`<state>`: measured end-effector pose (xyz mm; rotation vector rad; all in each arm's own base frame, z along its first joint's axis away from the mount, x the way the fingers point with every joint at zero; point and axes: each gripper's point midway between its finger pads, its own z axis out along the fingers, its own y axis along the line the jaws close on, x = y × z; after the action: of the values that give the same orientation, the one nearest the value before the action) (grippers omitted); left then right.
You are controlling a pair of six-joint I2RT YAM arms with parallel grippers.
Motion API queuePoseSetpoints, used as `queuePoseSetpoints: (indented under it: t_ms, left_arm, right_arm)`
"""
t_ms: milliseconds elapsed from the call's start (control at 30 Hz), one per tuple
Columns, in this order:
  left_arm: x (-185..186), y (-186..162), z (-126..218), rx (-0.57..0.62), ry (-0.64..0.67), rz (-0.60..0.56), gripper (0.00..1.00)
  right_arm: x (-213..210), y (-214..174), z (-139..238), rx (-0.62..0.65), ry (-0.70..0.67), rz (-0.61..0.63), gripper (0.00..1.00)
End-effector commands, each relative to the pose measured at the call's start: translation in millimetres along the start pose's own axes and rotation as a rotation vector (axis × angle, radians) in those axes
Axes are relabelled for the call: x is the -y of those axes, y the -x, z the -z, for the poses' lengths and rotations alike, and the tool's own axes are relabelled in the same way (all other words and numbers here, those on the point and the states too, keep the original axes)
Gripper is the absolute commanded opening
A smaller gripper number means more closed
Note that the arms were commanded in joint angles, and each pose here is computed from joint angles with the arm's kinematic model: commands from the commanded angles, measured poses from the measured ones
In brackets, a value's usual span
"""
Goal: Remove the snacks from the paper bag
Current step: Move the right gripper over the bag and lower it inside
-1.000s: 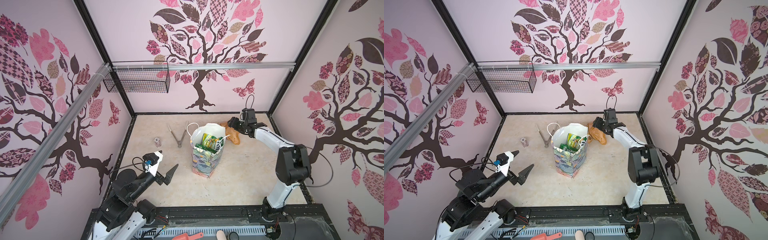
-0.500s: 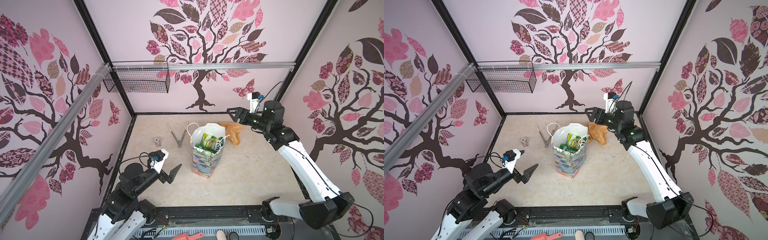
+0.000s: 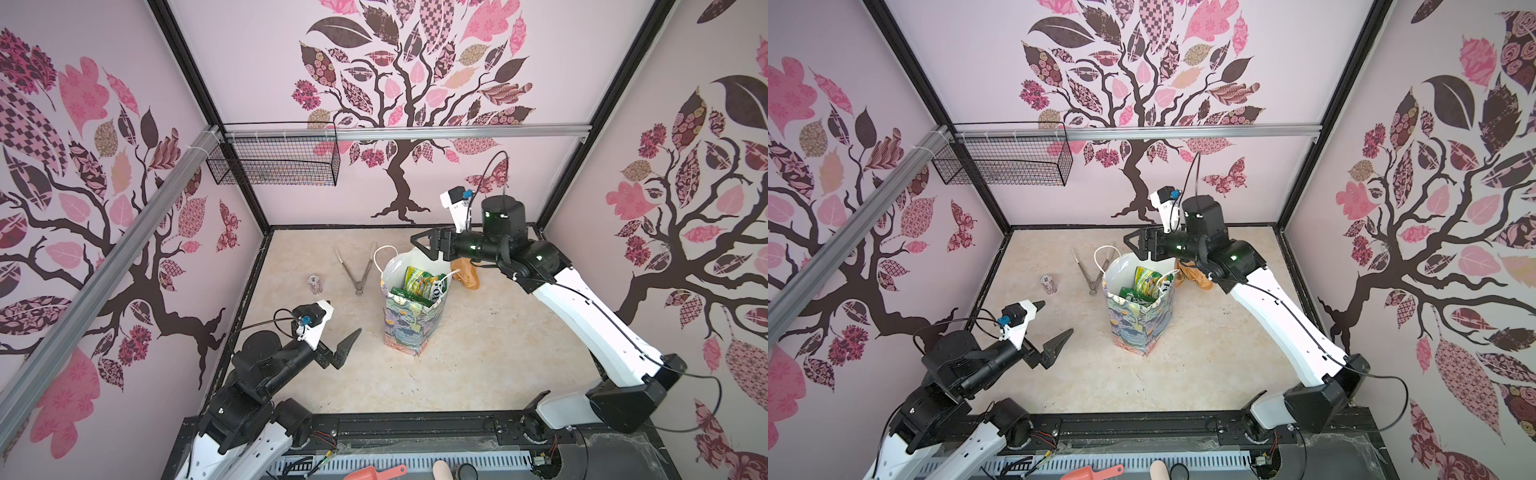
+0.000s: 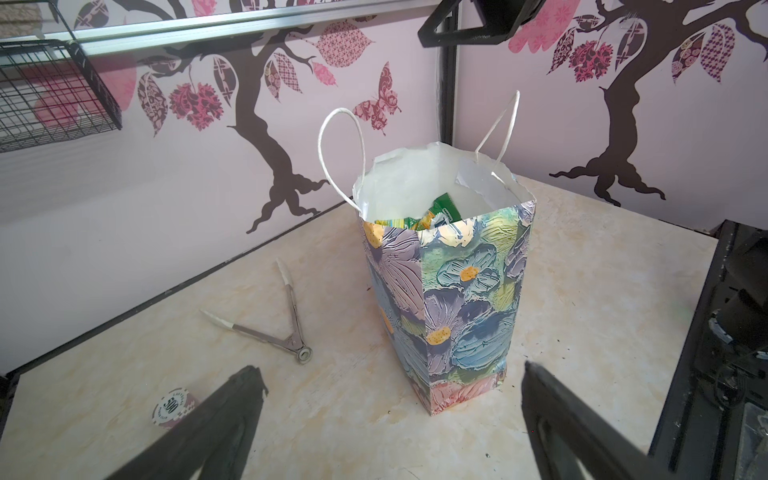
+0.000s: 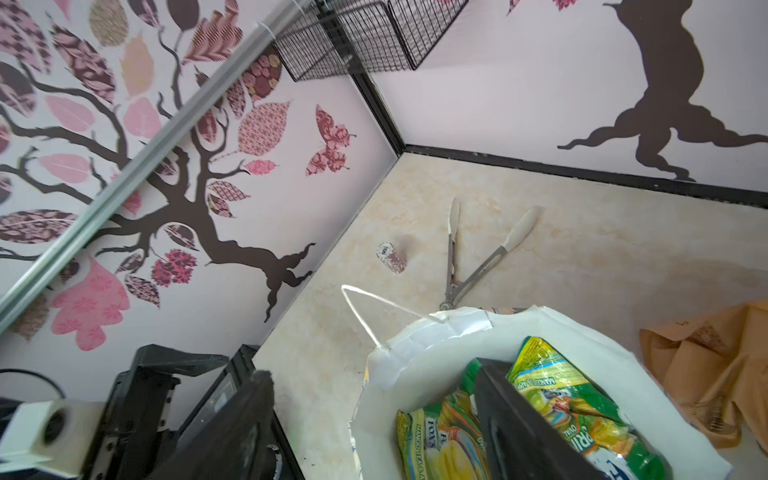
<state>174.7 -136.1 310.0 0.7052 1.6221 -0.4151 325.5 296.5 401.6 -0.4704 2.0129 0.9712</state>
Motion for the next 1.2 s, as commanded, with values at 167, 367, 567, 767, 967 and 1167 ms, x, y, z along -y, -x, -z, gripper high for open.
queuePoseSetpoints:
  t_ms: [167, 367, 567, 767, 967, 1167]
  left_arm:
    - [-2, 2, 3, 0.021, 0.012, -0.009, 0.99]
    - [-3, 2, 5, 0.026, 0.020, -0.011, 0.99]
    - [-3, 3, 6, 0.031, 0.025, -0.013, 0.98]
    - [-4, 2, 5, 0.028, 0.026, -0.011, 0.99]
    - [-3, 2, 4, 0.024, 0.024, -0.011, 0.99]
    - [-4, 1, 4, 0.021, 0.026, -0.010, 0.98]
  right_arm:
    - [46, -70, -48, -0.393, -0.213, 0.095, 0.79]
    - [78, -105, -71, -0.526, -0.311, 0.111, 0.79]
    - [100, -142, -89, -0.612, -0.335, 0.095, 0.80]
    - [117, -186, -106, -0.690, -0.337, 0.052, 0.80]
    - [132, -222, -115, -0.762, -0.366, 0.034, 0.81]
    - [146, -250, -119, -0.808, -0.386, 0.010, 0.76]
